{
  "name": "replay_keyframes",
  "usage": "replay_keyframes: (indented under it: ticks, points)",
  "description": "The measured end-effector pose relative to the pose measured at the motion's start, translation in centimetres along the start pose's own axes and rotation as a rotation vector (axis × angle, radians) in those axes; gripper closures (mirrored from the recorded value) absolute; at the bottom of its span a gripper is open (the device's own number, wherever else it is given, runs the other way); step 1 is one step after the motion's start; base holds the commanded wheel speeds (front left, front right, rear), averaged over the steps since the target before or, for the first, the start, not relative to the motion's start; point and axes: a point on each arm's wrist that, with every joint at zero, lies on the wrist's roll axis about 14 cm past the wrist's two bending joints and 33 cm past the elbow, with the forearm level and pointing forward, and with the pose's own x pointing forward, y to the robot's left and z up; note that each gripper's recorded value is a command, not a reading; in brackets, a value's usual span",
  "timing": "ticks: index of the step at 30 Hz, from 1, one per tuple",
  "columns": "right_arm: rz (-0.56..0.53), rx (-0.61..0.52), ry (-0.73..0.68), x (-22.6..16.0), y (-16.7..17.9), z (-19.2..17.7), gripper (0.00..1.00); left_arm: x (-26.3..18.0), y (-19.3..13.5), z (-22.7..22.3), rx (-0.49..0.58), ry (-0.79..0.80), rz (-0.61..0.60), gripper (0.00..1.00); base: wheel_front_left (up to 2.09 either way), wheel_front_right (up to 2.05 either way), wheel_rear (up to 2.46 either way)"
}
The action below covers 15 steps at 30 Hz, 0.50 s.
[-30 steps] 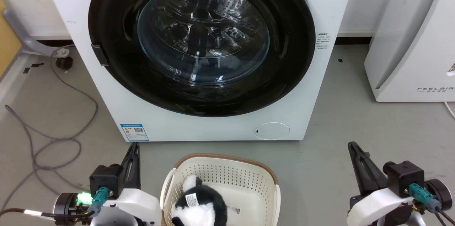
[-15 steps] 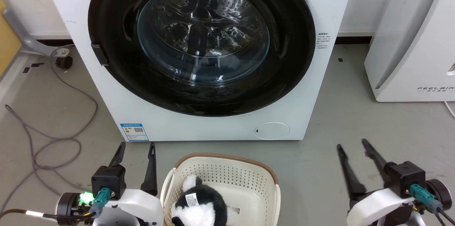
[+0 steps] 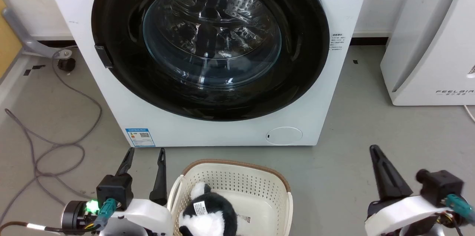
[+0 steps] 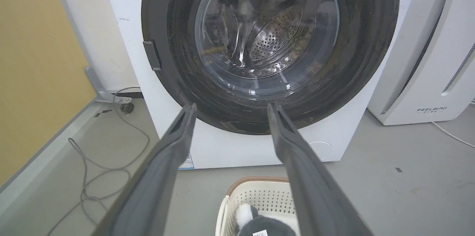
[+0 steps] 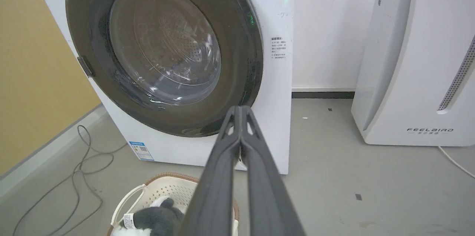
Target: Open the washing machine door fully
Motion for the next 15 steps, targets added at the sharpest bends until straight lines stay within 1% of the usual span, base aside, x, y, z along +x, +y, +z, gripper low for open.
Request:
replay_keyframes:
  ticks: [15]
  points:
    - [-0.055,0.41,-0.068,0.1,-1.5,0.4,1.0,0.1,-0.6,0.0,-0.021,-0.017,-0.017,0.0,0.0,0.0,0.0]
